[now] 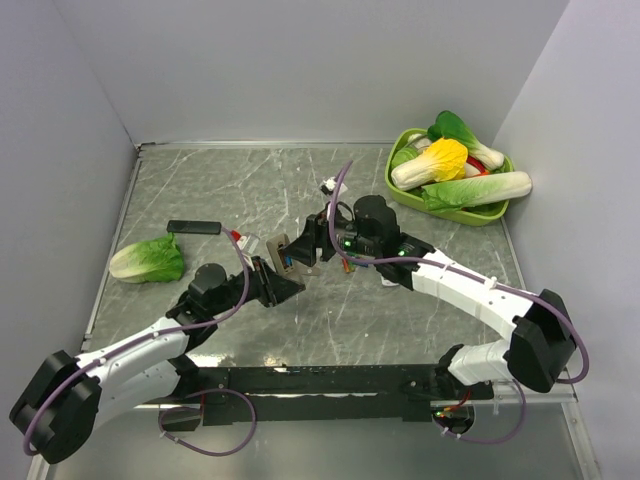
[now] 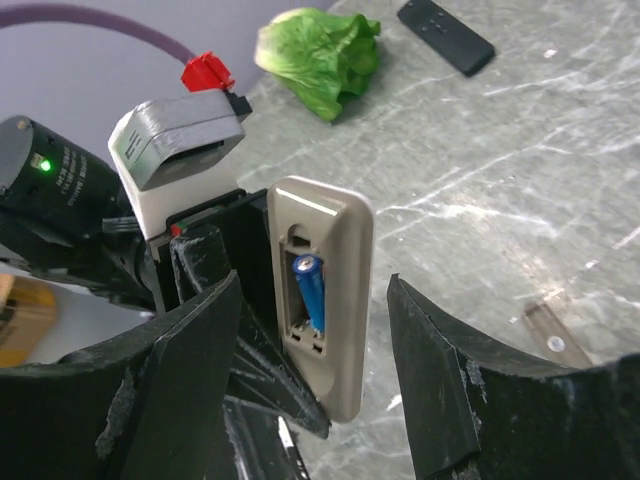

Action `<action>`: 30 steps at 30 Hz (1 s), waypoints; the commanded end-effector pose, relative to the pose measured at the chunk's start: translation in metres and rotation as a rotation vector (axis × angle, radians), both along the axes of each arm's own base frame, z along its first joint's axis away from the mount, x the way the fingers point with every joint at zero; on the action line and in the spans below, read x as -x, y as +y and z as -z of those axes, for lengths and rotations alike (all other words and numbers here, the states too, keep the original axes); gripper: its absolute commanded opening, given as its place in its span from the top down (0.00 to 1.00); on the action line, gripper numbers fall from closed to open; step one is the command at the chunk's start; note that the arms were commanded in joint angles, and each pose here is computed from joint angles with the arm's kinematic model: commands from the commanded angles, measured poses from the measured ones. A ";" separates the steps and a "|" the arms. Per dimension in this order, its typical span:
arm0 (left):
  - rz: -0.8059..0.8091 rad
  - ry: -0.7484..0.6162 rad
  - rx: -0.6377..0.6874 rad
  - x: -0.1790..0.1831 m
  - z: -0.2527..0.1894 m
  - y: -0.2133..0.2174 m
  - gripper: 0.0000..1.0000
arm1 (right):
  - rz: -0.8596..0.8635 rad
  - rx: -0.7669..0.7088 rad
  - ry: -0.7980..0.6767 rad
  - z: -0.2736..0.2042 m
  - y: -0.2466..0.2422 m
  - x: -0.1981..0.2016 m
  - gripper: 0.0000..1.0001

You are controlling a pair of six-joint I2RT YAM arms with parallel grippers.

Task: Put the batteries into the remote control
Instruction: Load the battery into the remote control.

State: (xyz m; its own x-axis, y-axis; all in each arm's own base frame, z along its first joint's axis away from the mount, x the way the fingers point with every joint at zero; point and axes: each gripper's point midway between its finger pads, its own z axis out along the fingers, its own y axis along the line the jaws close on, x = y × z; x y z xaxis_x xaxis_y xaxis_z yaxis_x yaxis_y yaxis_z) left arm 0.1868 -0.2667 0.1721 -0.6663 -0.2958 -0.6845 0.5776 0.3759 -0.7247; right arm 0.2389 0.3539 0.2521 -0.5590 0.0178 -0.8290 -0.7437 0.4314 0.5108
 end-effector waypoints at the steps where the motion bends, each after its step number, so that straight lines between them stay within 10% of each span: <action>1: 0.051 -0.128 0.072 0.004 -0.038 -0.006 0.96 | -0.039 -0.093 0.024 -0.012 0.006 0.000 0.32; 30: 0.090 -0.165 0.086 0.009 -0.048 -0.009 0.96 | -0.119 -0.130 0.101 0.005 0.012 -0.001 0.49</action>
State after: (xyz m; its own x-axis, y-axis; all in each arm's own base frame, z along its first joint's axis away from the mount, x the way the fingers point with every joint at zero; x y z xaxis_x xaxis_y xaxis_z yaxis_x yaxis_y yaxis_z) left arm 0.1776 -0.2706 0.1799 -0.6634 -0.2708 -0.6976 0.6194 0.3243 -0.7150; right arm 0.2387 0.3623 0.2421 -0.6616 0.0442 -0.7485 -0.7028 0.3115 0.6396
